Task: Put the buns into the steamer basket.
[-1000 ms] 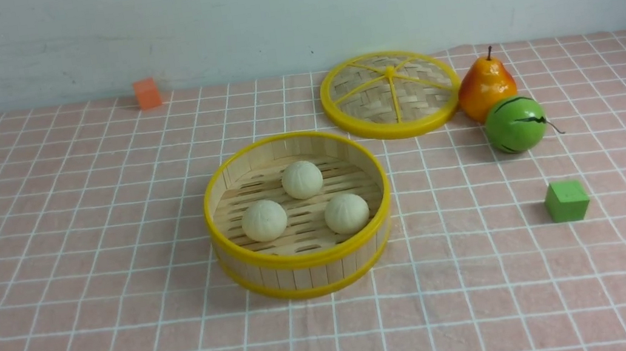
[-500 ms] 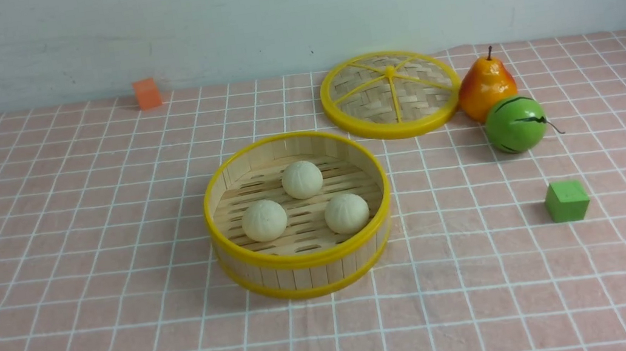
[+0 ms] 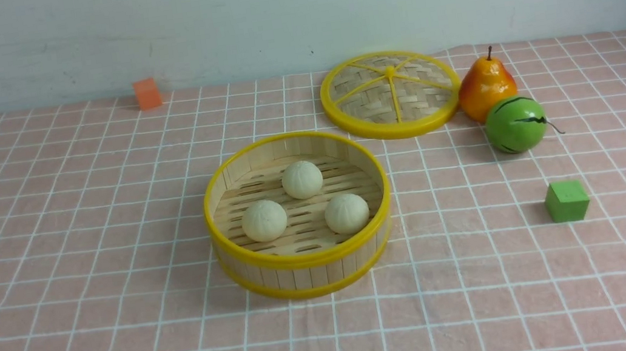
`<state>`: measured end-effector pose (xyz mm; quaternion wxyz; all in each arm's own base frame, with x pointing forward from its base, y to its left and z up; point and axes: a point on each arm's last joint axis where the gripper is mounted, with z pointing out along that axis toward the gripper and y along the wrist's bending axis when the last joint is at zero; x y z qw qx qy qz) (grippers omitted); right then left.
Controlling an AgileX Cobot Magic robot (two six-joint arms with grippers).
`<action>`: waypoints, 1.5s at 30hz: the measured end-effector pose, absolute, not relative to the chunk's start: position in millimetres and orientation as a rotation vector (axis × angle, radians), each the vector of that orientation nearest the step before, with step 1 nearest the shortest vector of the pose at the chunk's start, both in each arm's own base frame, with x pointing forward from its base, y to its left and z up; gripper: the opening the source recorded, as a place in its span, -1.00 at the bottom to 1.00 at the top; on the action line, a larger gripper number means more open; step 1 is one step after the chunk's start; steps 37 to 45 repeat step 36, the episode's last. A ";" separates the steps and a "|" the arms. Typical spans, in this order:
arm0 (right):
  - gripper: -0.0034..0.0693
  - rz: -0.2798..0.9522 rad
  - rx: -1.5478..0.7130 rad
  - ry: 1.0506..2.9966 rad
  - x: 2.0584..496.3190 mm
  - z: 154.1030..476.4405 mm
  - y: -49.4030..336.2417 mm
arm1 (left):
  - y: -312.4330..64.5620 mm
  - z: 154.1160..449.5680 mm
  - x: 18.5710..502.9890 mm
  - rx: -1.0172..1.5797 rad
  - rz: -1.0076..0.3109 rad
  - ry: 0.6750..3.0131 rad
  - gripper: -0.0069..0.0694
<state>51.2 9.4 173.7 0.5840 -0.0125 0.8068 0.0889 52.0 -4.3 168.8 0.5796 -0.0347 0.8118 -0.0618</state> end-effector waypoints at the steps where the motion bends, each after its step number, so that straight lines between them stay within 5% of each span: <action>1: -0.71 0.207 -0.029 1.883 51.2 173.7 9.4 | -4.3 168.8 52.0 -0.081 -0.145 1.898 -0.85; 45: -0.64 0.207 -0.029 1.883 51.2 173.7 9.4 | -4.3 168.8 51.9 -0.082 -0.146 1.898 -0.84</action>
